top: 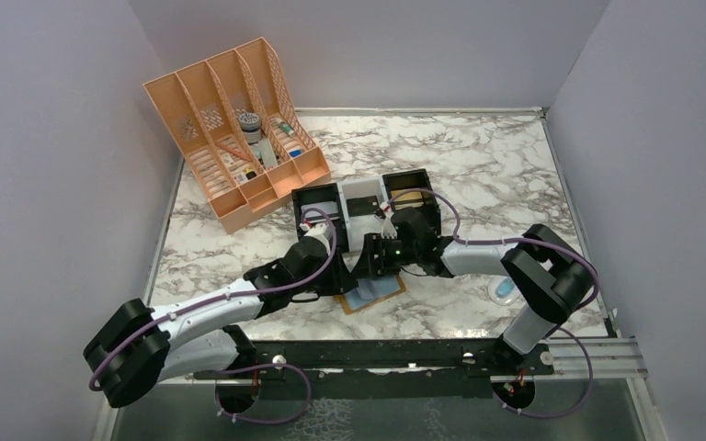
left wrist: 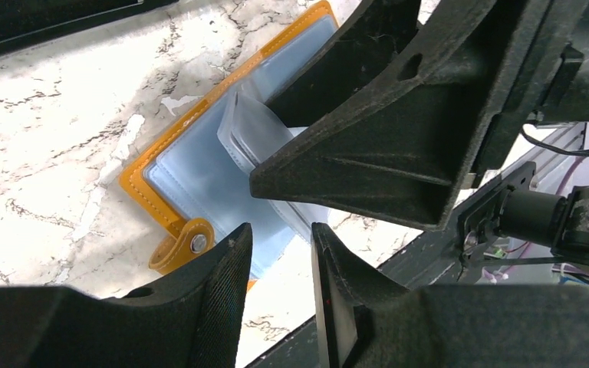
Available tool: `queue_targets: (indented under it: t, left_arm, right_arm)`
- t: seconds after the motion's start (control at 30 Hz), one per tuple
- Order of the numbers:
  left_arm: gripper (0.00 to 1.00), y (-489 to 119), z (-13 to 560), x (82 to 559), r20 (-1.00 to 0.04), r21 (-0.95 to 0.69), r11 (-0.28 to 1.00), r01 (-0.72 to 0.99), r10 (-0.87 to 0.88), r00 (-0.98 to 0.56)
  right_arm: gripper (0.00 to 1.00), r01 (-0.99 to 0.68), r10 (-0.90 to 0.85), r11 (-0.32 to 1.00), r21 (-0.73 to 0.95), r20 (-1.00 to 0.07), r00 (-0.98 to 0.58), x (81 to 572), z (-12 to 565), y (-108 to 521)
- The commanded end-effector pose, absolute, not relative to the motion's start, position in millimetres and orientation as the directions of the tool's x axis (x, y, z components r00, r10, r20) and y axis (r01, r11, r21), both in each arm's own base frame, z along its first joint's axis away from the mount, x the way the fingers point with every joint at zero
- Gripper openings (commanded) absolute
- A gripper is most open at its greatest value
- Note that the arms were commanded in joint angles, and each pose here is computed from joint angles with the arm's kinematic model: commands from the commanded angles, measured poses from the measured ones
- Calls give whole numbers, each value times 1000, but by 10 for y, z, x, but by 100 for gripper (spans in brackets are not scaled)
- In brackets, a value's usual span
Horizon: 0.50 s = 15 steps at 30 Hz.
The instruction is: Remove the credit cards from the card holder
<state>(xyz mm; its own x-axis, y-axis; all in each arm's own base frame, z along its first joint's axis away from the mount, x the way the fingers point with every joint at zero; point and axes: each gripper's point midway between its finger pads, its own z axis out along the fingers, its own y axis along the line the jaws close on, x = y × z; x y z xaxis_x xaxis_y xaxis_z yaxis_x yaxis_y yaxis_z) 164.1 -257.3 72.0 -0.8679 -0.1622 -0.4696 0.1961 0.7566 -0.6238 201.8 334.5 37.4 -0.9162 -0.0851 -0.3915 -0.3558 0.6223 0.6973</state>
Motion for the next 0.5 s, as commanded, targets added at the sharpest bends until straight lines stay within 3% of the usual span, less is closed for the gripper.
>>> queue_targets:
  t: [0.0, 0.47]
  left_arm:
    - [35, -2592, 664, 1686, -469, -623, 762, 177, -183, -864]
    - [26, -2617, 602, 1725, -466, -620, 767, 165, -191, -864]
  right_arm:
    - [58, -301, -115, 668, 680, -305, -945, 1837, 143, 3180]
    - [58, -294, -112, 638, 711, -293, -950, 1829, 177, 3211]
